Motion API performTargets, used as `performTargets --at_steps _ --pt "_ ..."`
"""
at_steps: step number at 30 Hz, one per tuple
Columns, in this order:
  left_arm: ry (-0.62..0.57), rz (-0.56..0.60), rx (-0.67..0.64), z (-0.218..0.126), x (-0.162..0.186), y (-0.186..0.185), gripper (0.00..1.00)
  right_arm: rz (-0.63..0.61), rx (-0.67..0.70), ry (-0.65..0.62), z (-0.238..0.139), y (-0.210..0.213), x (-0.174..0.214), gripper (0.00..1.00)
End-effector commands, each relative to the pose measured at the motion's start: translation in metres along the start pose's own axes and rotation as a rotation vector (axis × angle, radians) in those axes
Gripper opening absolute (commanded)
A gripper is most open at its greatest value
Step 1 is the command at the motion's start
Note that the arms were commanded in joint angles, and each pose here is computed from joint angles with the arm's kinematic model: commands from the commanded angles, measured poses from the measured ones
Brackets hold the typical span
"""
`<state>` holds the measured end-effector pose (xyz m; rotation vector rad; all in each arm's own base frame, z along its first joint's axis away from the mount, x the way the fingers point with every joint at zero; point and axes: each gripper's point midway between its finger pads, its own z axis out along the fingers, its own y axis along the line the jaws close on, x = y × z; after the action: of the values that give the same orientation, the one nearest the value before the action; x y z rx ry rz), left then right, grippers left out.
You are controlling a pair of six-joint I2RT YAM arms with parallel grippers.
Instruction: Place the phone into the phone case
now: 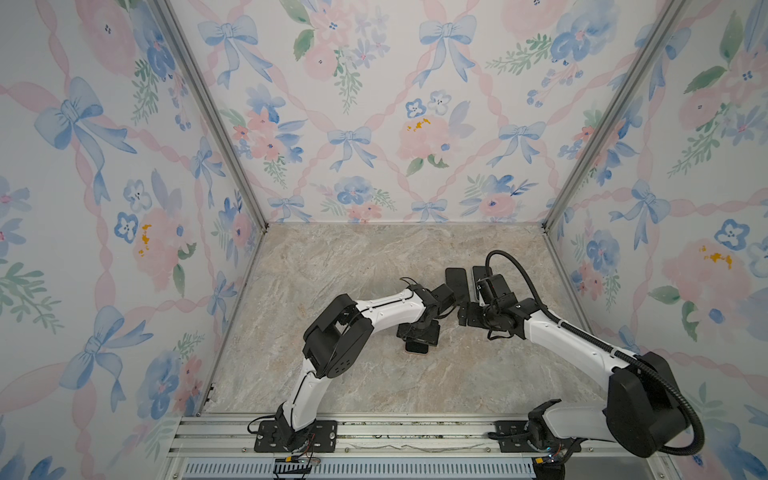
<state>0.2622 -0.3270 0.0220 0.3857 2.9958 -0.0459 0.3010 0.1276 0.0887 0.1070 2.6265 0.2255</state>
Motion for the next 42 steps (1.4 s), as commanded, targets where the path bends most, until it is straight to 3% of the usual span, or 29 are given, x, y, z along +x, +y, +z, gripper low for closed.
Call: performTargets --at_steps 1,11,25,42 --pt "-0.019 -0.003 -0.029 0.007 -0.011 0.003 0.71 -0.004 0.009 0.009 0.002 -0.003 -0.001 0.92" --pt "-0.139 -0.041 -0.026 -0.011 -0.061 0.001 0.63 -0.014 0.042 0.007 -0.009 -0.012 -0.001 0.93" --pt "-0.196 -0.093 0.036 -0.003 -0.127 0.000 0.60 -0.009 0.063 0.015 -0.015 -0.022 0.002 0.93" --pt "-0.195 -0.151 0.146 0.004 -0.162 -0.009 0.59 0.000 0.073 0.017 -0.017 -0.025 0.001 0.93"
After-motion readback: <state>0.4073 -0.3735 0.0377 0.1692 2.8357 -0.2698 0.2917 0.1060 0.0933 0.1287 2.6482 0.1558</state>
